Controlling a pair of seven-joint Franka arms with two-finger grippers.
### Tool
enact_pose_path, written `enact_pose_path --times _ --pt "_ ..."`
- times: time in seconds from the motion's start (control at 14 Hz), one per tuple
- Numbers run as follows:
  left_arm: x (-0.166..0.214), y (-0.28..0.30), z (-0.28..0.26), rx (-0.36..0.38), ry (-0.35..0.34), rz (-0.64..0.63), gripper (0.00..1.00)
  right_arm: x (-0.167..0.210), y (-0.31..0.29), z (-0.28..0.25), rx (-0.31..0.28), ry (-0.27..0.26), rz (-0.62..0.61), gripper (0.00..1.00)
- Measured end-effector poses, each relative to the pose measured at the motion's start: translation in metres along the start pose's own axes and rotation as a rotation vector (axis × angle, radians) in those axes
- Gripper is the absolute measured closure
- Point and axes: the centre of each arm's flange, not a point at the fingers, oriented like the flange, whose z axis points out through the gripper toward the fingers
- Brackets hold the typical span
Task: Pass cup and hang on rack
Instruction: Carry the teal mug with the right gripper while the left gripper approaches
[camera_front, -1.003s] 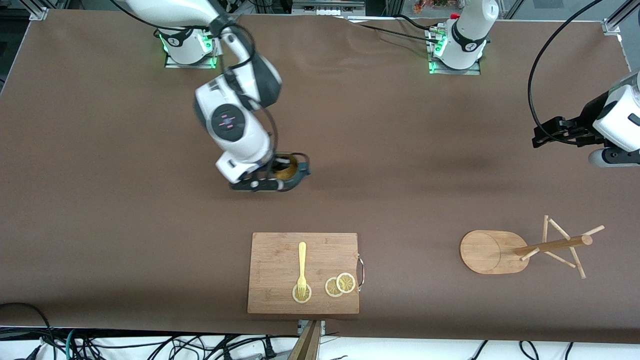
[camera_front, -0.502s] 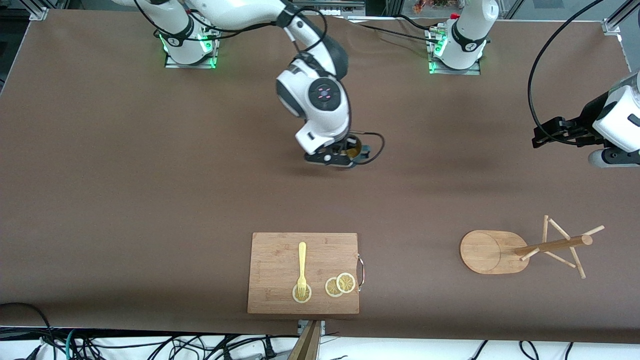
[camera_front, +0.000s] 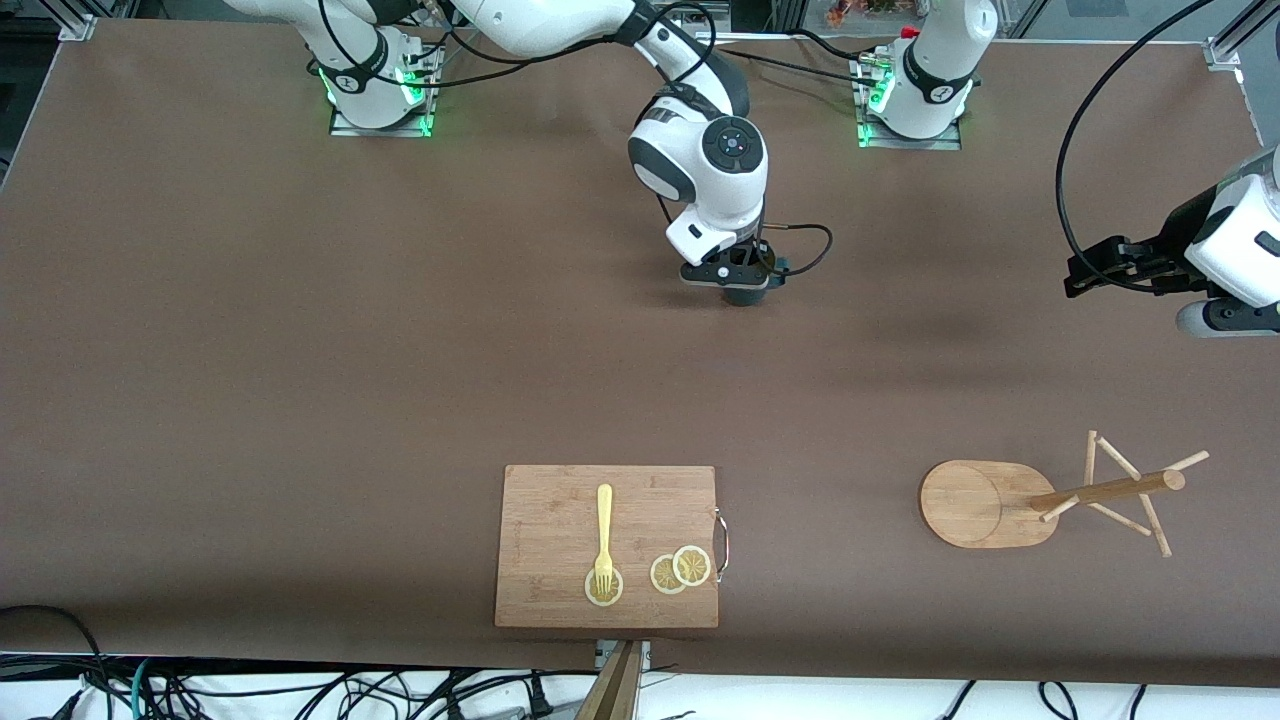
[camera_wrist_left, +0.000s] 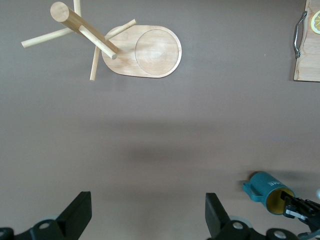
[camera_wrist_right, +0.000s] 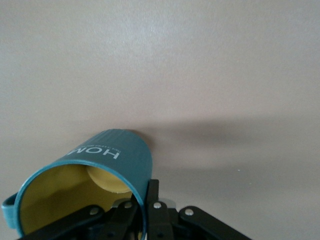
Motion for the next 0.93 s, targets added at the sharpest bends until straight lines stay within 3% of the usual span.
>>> enact_pose_path --times 0.5,0.65,0.79,0.93 --pt "-0.001 0.012 0.008 0.003 -0.018 0.031 0.0 0.005 0.003 0.021 -0.021 0.027 0.004 0.86" --pt "-0.002 0.02 0.017 0.005 -0.038 0.086 0.0 0.01 0.004 0.017 -0.026 0.034 0.009 0.7" --pt "-0.002 0.03 0.035 0.004 -0.077 0.225 0.0 0.016 0.005 0.004 -0.038 0.035 0.016 0.65" --pt "0.0 0.033 0.052 -0.003 -0.111 0.369 0.0 0.023 0.004 -0.026 -0.041 0.033 0.024 0.48"
